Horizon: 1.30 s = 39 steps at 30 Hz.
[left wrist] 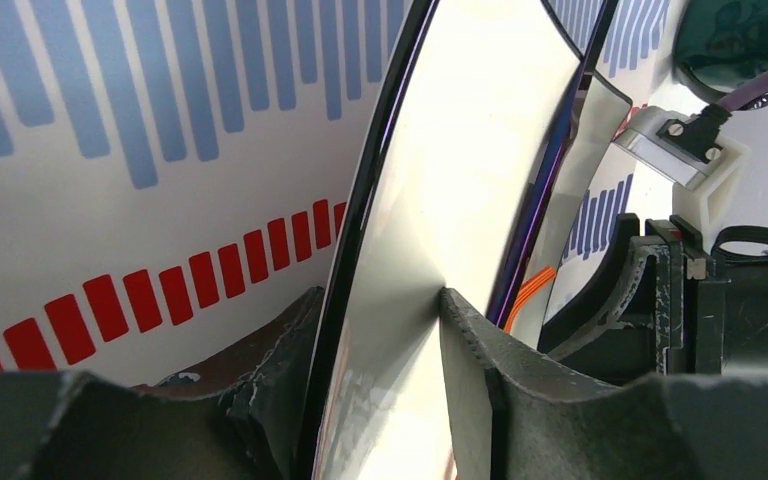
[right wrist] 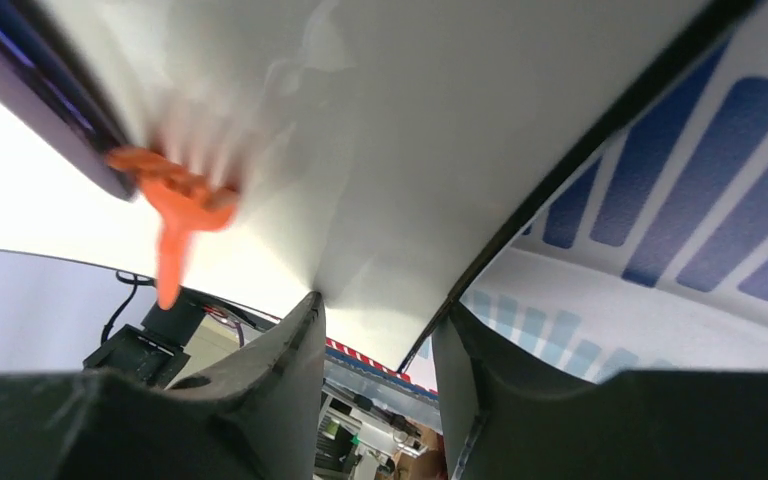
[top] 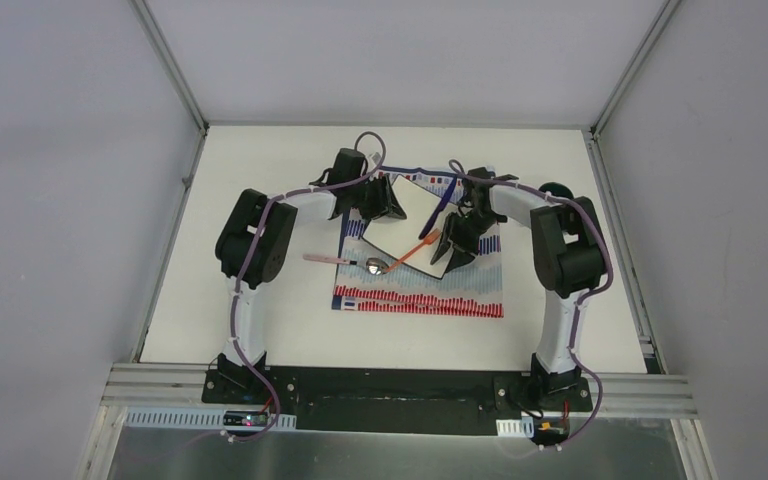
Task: Set the dinner table for one person
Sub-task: Place the plate on the napkin.
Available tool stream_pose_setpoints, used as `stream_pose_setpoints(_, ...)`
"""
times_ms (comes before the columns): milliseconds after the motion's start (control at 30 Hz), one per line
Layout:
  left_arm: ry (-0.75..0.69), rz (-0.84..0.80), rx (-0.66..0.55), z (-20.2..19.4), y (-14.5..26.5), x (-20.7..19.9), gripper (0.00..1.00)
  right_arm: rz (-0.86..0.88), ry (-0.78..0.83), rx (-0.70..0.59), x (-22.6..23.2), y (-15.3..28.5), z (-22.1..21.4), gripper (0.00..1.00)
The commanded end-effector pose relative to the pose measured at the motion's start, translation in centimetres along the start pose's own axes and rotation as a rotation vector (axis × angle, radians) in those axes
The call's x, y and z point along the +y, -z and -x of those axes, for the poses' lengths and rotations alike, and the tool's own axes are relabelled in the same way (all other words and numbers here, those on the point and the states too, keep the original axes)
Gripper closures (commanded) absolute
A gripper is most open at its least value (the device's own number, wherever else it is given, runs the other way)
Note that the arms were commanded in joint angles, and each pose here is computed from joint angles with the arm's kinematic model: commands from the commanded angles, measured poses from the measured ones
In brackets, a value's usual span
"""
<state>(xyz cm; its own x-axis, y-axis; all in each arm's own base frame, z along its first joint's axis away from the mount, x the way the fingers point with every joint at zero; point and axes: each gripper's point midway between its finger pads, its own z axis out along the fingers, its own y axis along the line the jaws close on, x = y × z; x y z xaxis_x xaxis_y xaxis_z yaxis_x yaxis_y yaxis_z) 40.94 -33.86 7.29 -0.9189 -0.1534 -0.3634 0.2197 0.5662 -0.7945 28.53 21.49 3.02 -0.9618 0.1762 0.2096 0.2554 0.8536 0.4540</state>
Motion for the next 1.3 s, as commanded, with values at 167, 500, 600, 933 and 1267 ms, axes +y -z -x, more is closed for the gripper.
stream_pose_setpoints(167,-0.031,-0.217,0.303,-11.3,-1.6,-8.9,1.00,0.217,0.302,-0.246,9.8,2.0,6.7,1.00)
stream_pose_setpoints(500,-0.025,-0.183,0.318,-12.6,-1.1,-8.4,1.00,0.226,0.297,-0.237,9.4,1.3,7.9,1.00)
stream_pose_setpoints(600,-0.063,-0.084,0.313,-12.6,-0.5,-7.3,0.79,0.256,0.311,-0.234,9.9,1.6,7.5,1.00)
stream_pose_setpoints(933,-0.156,0.149,0.309,-11.2,0.2,-4.3,0.34,0.276,0.359,-0.303,11.1,4.9,6.7,0.81)
stream_pose_setpoints(1267,-0.160,0.237,0.329,-12.0,1.1,-2.4,0.21,0.297,0.375,-0.342,12.2,6.9,6.3,0.72)
